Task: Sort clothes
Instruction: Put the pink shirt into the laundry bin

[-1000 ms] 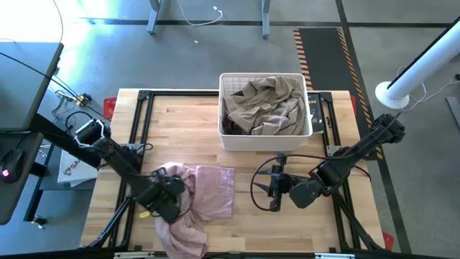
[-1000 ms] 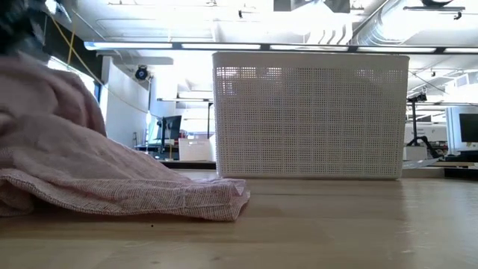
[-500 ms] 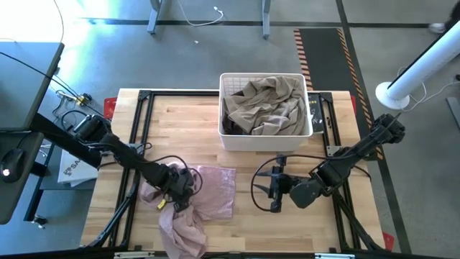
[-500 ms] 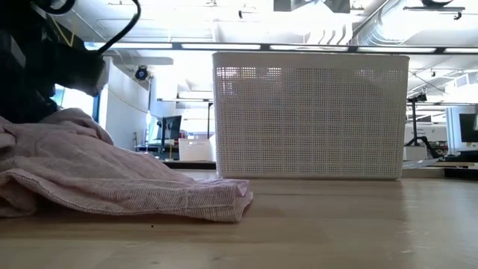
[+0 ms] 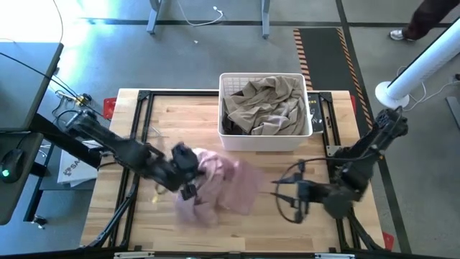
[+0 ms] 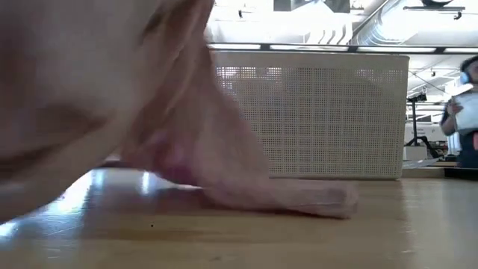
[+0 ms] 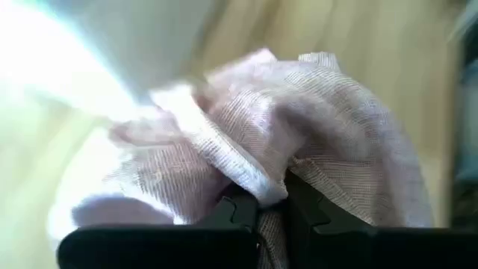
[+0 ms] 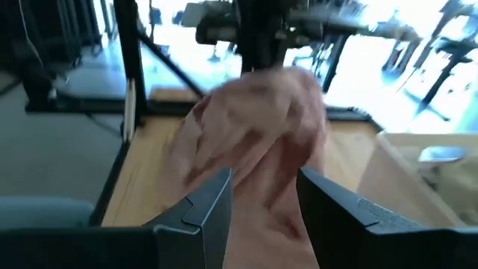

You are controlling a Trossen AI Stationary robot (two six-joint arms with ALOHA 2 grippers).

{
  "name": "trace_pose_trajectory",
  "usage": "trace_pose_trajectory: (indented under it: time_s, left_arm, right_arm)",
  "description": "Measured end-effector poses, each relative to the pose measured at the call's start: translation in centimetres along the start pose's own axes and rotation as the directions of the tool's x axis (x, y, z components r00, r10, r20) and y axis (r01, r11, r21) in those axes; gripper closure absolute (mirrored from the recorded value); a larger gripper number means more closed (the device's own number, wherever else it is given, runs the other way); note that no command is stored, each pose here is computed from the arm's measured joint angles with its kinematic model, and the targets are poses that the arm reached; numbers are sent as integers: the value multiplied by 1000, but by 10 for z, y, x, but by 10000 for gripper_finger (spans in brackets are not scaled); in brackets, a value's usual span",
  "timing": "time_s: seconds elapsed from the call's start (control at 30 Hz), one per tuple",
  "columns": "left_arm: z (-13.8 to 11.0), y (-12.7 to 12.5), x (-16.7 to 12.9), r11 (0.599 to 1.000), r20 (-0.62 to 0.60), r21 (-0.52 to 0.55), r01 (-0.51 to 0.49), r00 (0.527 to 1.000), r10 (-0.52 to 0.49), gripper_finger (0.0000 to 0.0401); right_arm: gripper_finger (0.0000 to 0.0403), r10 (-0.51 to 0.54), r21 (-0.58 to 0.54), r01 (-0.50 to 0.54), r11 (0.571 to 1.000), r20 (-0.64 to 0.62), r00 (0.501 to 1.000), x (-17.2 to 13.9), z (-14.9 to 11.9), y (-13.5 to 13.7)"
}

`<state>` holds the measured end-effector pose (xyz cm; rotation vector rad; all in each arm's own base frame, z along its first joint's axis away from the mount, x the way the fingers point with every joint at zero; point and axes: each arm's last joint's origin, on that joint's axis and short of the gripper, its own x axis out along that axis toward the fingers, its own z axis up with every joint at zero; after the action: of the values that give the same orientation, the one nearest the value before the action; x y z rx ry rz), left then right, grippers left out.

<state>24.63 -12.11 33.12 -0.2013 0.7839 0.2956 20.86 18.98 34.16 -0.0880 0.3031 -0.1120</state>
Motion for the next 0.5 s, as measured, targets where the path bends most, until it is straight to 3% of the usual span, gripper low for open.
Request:
trace_pose_trajectory:
  time_s: [0.1, 0.2, 0.37, 0.5]
  left_arm:
    - [44, 7, -45, 999, 212, 51, 7, 977, -18, 384]
    - [93, 19, -81, 991, 406, 133, -22, 913, -35, 384]
    - [175, 52, -122, 962, 722, 241, -127, 686, -91, 384]
    - [227, 89, -135, 951, 874, 224, -211, 475, -100, 384]
  right_arm:
    - [254, -56, 3, 56, 998, 75, 996, -27, 3, 5]
    - [254, -151, 2, 153, 988, 156, 976, -51, 6, 10]
    - [254, -290, 11, 294, 956, 218, 932, -68, 6, 14]
    - [254, -335, 3, 343, 939, 226, 915, -69, 5, 13]
